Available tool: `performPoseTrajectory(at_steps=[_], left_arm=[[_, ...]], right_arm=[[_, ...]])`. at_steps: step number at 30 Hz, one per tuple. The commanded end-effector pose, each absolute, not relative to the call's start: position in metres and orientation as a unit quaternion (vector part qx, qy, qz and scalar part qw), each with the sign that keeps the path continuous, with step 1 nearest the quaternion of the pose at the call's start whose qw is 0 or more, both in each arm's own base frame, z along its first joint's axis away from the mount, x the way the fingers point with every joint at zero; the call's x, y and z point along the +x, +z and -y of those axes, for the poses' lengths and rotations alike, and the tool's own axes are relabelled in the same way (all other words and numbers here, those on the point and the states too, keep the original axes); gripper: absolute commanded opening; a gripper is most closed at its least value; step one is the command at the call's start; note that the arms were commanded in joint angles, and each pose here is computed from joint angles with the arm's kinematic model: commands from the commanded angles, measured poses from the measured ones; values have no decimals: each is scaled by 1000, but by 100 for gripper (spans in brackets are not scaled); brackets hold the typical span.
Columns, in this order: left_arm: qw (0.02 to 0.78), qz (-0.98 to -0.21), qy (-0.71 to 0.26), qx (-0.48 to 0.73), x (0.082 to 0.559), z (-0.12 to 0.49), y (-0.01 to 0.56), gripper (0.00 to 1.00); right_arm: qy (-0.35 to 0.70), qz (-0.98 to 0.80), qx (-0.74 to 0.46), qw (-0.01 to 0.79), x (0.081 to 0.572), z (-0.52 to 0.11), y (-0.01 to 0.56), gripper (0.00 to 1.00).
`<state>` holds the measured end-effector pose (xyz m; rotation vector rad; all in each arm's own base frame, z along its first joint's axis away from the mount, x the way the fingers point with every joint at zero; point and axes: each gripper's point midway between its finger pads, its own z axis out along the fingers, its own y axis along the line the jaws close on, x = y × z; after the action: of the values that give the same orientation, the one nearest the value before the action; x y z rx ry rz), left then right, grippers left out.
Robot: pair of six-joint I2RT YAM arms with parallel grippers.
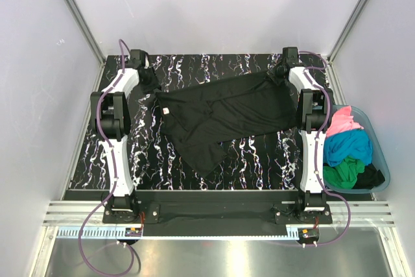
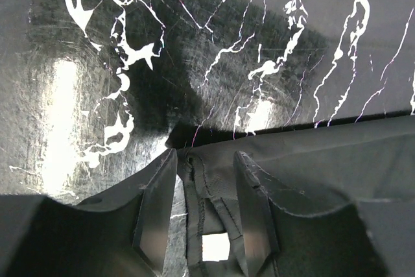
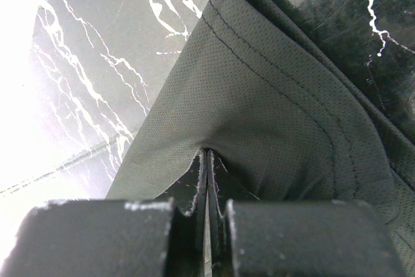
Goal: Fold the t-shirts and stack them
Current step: Fold the tshirt
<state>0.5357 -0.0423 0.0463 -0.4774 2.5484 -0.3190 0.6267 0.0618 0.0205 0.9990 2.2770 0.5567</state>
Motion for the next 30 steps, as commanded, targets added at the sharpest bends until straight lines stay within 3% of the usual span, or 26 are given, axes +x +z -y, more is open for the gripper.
performPoseTrajectory(at_steps=[1,6,7,9,10,19,30], left_arm=[[281,-939,-122,-155,539,41,65,43],[259,-947,-99,-163,531,34,48,34],[257,-947,-97,-165,532,33,44,21],[249,-949,-84,-174,532,28,39,12],[251,-948,-85,-174,538,29,38,0],[242,-945,-28,-220,536,-2,35,0],[285,-929,-96,-214,586,8,47,2]], right_arm=[[212,-852,377,296,627,-60,32,0],[216,-849,379,298,629,-60,34,0],[216,-849,380,298,629,-60,34,0],[216,-848,383,295,628,-60,32,0],[216,-847,386,293,626,-60,31,0],[189,-833,421,306,623,-47,31,0],[217,-834,406,305,633,-62,44,3]])
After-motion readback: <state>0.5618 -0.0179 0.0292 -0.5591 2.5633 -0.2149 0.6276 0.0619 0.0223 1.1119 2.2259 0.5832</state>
